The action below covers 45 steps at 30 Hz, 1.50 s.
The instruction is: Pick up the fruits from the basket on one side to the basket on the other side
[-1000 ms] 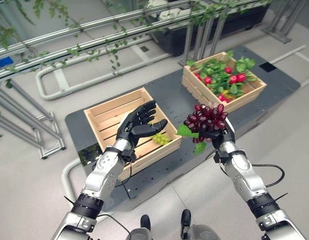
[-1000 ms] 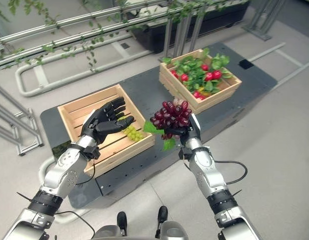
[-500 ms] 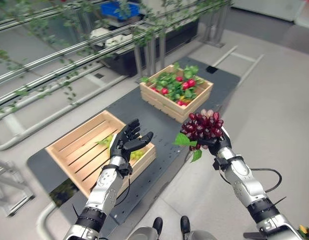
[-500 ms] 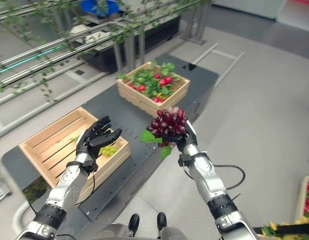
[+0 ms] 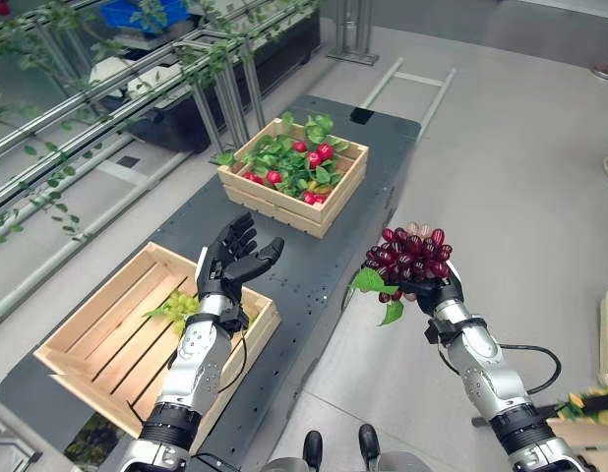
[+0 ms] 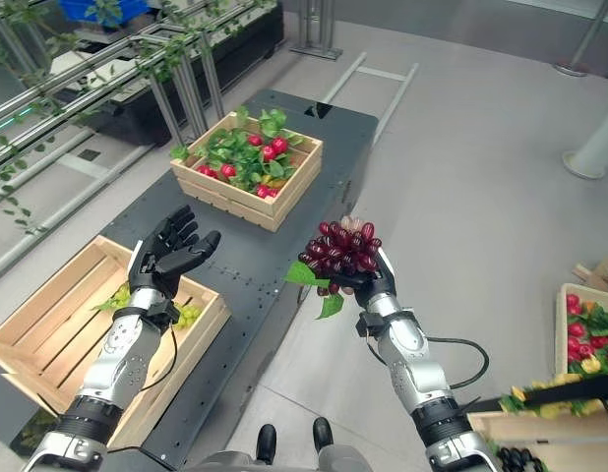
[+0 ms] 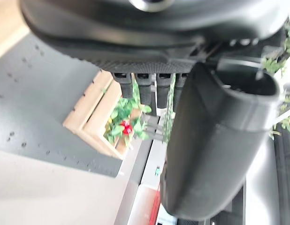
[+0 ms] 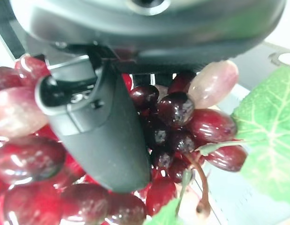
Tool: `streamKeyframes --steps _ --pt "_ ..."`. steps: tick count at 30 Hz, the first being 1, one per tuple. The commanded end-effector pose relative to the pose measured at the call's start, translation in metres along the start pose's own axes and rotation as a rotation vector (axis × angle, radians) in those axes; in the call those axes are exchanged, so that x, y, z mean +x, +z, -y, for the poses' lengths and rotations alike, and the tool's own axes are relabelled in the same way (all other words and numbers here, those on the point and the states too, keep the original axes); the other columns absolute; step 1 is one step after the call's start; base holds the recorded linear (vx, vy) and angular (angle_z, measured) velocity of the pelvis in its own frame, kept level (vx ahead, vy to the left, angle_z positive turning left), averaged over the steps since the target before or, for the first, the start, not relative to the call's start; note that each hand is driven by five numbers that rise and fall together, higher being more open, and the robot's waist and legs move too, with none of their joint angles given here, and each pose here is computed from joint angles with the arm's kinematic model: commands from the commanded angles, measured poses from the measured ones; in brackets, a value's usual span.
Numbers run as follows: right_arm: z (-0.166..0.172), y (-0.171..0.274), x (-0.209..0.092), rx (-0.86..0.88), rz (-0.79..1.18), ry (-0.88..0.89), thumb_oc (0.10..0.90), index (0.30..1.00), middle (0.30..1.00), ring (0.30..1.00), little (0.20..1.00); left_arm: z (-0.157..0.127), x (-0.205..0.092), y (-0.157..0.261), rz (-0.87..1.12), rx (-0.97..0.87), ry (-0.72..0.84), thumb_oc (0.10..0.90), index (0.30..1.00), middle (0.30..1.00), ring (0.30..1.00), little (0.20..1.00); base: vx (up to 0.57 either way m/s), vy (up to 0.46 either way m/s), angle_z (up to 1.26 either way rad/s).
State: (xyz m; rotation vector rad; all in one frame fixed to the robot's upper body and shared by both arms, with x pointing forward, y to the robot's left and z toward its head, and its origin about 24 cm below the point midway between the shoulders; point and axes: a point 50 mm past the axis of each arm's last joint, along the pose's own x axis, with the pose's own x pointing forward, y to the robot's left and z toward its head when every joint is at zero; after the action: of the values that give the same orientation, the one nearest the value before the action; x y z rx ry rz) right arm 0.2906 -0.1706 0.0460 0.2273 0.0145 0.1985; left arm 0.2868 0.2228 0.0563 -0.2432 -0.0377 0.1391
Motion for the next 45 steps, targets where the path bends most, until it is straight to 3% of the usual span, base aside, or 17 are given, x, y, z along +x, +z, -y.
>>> streamKeyframes --steps 1,6,11,15,24,30,45 --pt "-0.012 0.062 0.009 0.04 0.348 0.112 0.4 0.3 0.3 0.3 0.3 -0.009 0.006 0.049 0.246 0.005 -0.011 0.8 0.9 0.9 0.9 0.9 -0.08 -0.01 -1.0" --pt "-0.032 0.04 0.013 0.063 0.27 0.168 0.4 0.3 0.3 0.3 0.3 -0.027 -0.006 0.034 0.178 0.02 0.071 0.8 0.9 0.9 0.9 0.9 -0.02 -0.154 -1.03" --pt "-0.04 0.035 0.024 0.069 0.228 0.149 0.4 0.3 0.3 0.3 0.3 -0.016 -0.002 0.028 0.153 -0.031 0.067 0.8 0.9 0.9 0.9 0.9 -0.11 -0.207 -1.0" --pt "-0.022 0.018 0.013 0.088 0.176 0.07 0.4 0.3 0.3 0.3 0.3 0.004 0.001 0.025 0.146 -0.072 0.015 0.8 0.9 0.9 0.9 0.9 -0.05 -0.092 -0.47" --pt "-0.008 -0.019 -0.012 0.095 0.044 0.008 0.4 0.3 0.3 0.3 0.3 0.012 -0.008 0.004 0.079 -0.124 0.019 0.8 0.9 0.9 0.9 0.9 -0.01 -0.05 -0.12" --pt "-0.009 -0.031 -0.018 0.088 -0.011 0.071 0.4 0.3 0.3 0.3 0.3 0.013 -0.02 -0.017 0.004 -0.237 0.031 0.8 0.9 0.9 0.9 0.9 -0.1 0.161 -0.59" --pt "-0.009 -0.067 -0.045 0.249 -0.104 -0.061 0.4 0.3 0.3 0.3 0.3 0.007 -0.048 -0.082 -0.24 -0.13 0.072 0.8 0.9 0.9 0.9 0.9 0.0 0.129 -0.41"
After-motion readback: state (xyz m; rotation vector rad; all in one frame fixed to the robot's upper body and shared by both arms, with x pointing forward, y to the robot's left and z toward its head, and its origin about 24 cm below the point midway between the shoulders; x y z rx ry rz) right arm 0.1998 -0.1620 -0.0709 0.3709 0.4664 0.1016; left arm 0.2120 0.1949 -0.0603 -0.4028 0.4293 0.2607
